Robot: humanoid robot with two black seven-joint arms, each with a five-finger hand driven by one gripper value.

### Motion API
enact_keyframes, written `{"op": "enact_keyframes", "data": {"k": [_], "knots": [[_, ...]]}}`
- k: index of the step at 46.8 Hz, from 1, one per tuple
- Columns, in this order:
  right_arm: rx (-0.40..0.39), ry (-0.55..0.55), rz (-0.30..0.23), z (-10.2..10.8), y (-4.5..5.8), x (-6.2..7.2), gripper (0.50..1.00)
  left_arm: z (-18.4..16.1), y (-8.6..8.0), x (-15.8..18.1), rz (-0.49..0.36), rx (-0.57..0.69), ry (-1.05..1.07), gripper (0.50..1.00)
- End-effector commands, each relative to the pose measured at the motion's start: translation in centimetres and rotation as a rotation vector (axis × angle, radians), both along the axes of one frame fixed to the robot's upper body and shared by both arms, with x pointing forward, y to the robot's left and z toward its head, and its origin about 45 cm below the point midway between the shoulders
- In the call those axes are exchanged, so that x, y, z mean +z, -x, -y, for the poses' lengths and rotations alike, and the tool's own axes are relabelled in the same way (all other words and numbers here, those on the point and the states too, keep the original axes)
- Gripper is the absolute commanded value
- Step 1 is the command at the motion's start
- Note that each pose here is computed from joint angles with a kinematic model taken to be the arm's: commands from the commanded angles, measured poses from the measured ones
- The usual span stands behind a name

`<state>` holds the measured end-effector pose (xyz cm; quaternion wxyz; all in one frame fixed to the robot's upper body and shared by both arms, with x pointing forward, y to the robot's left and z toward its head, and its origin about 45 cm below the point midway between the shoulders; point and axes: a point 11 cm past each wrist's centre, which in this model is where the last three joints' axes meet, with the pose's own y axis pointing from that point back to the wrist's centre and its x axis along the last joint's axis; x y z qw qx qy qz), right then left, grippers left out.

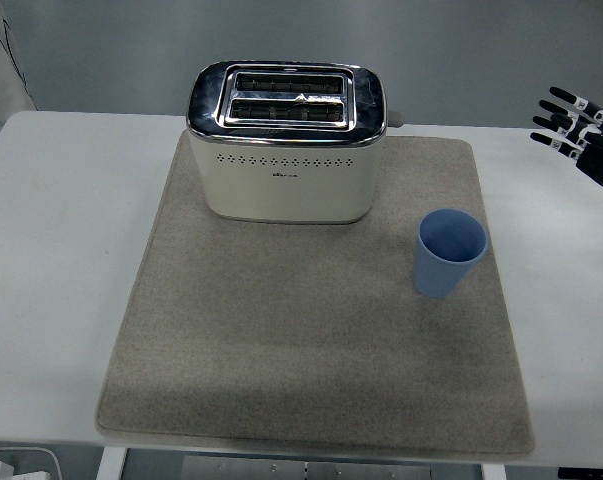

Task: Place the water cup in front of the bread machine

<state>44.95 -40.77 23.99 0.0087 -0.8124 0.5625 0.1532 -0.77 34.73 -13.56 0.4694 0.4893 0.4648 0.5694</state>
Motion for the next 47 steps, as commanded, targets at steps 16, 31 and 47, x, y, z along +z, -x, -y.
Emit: {"op": "enact_keyframes", "data": {"k": [16, 31, 47], "knots": [[0.036, 0.086, 0.047, 2.5, 4.2, -1.4, 0.919, 0.0, 0.0, 0.0, 0.000, 0.000, 0.000, 1.000], [0.170, 0.096, 0.071, 0.6, 7.7, -1.9, 0.919, 0.0, 0.0, 0.0, 0.000, 0.000, 0.000, 1.000], [0.286, 0.107, 0.047, -1.8, 10.3, -3.9, 0.919, 0.0, 0.0, 0.0, 0.000, 0.000, 0.000, 1.000]]}}
